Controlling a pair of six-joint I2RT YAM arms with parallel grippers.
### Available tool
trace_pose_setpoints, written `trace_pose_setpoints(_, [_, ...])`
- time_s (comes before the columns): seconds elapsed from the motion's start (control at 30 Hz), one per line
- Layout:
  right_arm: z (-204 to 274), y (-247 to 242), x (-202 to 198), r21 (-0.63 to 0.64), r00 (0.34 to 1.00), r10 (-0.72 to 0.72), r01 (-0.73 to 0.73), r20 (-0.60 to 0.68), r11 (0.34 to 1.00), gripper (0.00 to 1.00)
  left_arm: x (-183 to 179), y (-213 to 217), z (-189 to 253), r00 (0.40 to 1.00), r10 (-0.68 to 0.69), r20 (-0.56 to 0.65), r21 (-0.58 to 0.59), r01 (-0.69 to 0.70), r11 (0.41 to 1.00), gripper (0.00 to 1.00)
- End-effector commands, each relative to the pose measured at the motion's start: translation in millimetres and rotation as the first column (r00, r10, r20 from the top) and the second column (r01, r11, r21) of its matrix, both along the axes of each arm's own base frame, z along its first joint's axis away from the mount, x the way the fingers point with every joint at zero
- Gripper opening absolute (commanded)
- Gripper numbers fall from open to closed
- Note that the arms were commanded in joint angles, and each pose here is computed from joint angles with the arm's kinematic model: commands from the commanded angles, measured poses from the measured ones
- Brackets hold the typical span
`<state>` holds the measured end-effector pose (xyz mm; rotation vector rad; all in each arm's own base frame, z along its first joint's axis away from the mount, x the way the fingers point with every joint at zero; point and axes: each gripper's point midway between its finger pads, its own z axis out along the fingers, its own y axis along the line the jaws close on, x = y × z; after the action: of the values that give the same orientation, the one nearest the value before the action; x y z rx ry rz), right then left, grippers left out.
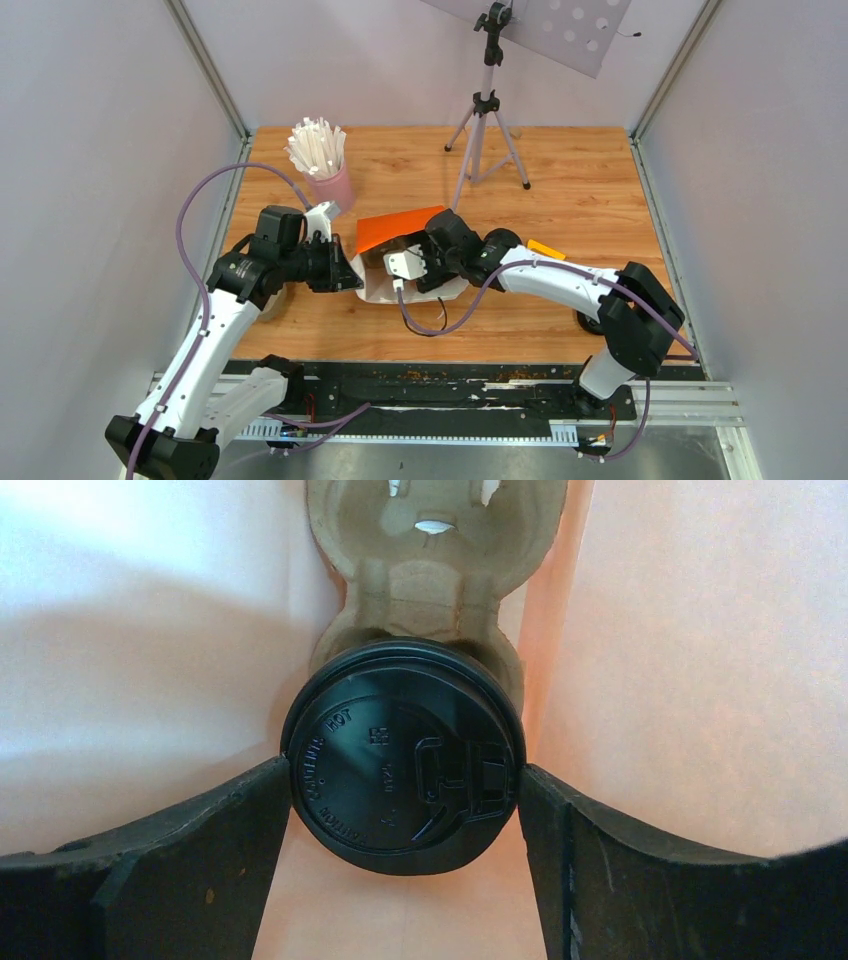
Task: Pack the takeout coffee
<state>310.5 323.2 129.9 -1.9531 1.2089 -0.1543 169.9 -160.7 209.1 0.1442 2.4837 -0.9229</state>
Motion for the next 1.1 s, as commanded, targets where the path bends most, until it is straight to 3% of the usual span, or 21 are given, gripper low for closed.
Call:
trace_pose_setpoints(0.0, [9, -4, 4, -0.007, 1.0, -0.012, 0.012, -0.017, 1.0, 0.84, 1, 3, 9, 0.999, -0.017, 0.038, 0.022, 0.016, 1.0, 0.04])
trace_pose_setpoints(0.43, [22, 7, -13, 0.057, 0.994, 0.038, -0.032, -0.1, 0.998, 0.87, 2, 3, 10, 0.999, -0.018, 0.04, 0.018, 0.017, 1.0, 0.03])
trace_pose_setpoints(1.07, [38, 0, -8, 0.087, 0.998, -0.023, 0.027, -0.051, 0.996, 0.89, -1, 5, 12, 0.999, -0.017, 0.046, 0.027, 0.016, 0.999, 0.03])
